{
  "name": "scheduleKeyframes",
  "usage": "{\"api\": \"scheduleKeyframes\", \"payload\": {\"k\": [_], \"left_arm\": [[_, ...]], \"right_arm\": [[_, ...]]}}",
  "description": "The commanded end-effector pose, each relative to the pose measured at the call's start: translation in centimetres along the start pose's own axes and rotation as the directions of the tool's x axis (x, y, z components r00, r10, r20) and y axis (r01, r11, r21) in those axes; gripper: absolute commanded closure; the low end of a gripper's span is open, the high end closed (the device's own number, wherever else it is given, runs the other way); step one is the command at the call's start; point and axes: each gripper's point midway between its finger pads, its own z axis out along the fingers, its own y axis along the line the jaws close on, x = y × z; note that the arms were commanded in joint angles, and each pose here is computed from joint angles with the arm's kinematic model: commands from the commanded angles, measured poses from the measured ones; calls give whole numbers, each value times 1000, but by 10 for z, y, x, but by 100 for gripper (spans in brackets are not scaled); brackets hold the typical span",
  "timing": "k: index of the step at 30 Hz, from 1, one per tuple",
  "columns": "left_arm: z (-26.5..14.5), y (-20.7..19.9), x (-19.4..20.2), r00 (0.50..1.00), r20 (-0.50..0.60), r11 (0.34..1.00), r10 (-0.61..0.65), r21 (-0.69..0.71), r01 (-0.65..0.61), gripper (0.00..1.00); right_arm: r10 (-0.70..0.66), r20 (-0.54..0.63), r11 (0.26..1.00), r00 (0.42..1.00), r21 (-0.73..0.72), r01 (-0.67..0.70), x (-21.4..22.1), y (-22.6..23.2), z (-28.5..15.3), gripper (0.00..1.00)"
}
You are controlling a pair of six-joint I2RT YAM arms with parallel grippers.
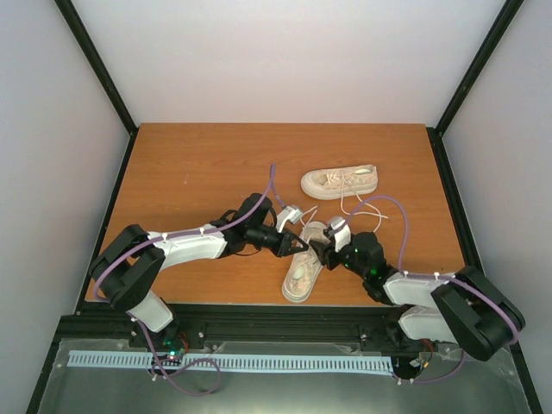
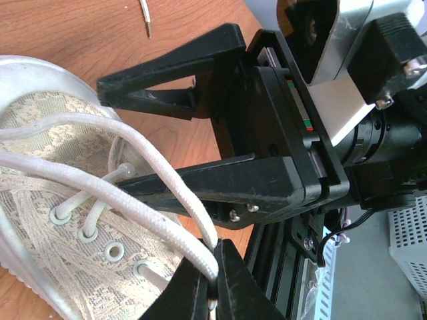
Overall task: Tie the shoes
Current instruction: Cross the shoelace with the shoelace.
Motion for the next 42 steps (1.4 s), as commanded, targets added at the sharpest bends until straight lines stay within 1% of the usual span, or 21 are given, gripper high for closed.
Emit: {"api": "scheduleKeyframes", "payload": {"k": [1, 4, 7, 13, 15, 19, 21, 23, 26, 30, 31, 33, 37, 39, 42], "left_arm": [[-3, -15, -13, 998, 36, 998, 47, 47, -49, 99], [-3, -15, -13, 998, 35, 998, 51, 46, -52, 99], [-4, -16, -13, 998, 34, 997, 53, 47, -55, 99], [-4, -16, -13, 998, 32, 997, 56, 44, -57, 99], [-4, -15, -13, 998, 31, 997, 56, 42, -57, 99], [-3, -14, -13, 998, 30, 998, 55, 37, -56, 99], [-4, -14, -13, 998, 33, 998, 55, 31, -56, 99], [-4, -13, -14, 998, 36, 998, 54, 24, -55, 99], [-5, -11, -15, 998, 44, 999, 50, 11, -51, 99], [-5, -12, -16, 998, 46, 999, 48, 15, -48, 99], [-5, -12, -17, 998, 48, 999, 47, 17, -48, 99], [-4, -14, -19, 998, 49, 998, 50, 24, -51, 99], [-5, -15, -18, 998, 43, 998, 54, 28, -55, 99], [-6, -16, -18, 998, 41, 998, 57, 28, -58, 99], [-6, -16, -17, 998, 36, 998, 60, 28, -61, 99]], "right_arm": [[-123, 121, 992, 985, 31, 120, -37, 0, 10, 44], [-163, 134, 987, 978, 35, 159, -41, 0, 14, 44], [-199, 135, 980, 971, 6, 200, -42, 6, 20, 45], [-237, 143, 969, 961, -30, 243, -41, 11, 29, 48], [-243, 152, 967, 958, -35, 251, -43, 13, 30, 58], [-241, 166, 969, 956, -20, 248, -49, 12, 26, 89], [-230, 163, 973, 960, 0, 233, -52, 9, 23, 97], [-217, 164, 976, 962, 31, 215, -58, 5, 16, 97], [-178, 114, 980, 977, 111, 166, -62, -9, 5, 97], [-140, 116, 975, 983, 190, 116, -80, -15, -28, 97], [-122, 131, 972, 984, 215, 92, -91, -18, -39, 97], [-93, 115, 973, 989, 223, 66, -101, -17, -51, 97], [-45, 18, 965, 999, 259, 39, -113, -21, -64, 97], [0, -64, 953, 998, 301, 19, -106, -28, -65, 97], [78, -180, 922, 981, 387, -2, -90, -42, -66, 97]]}}
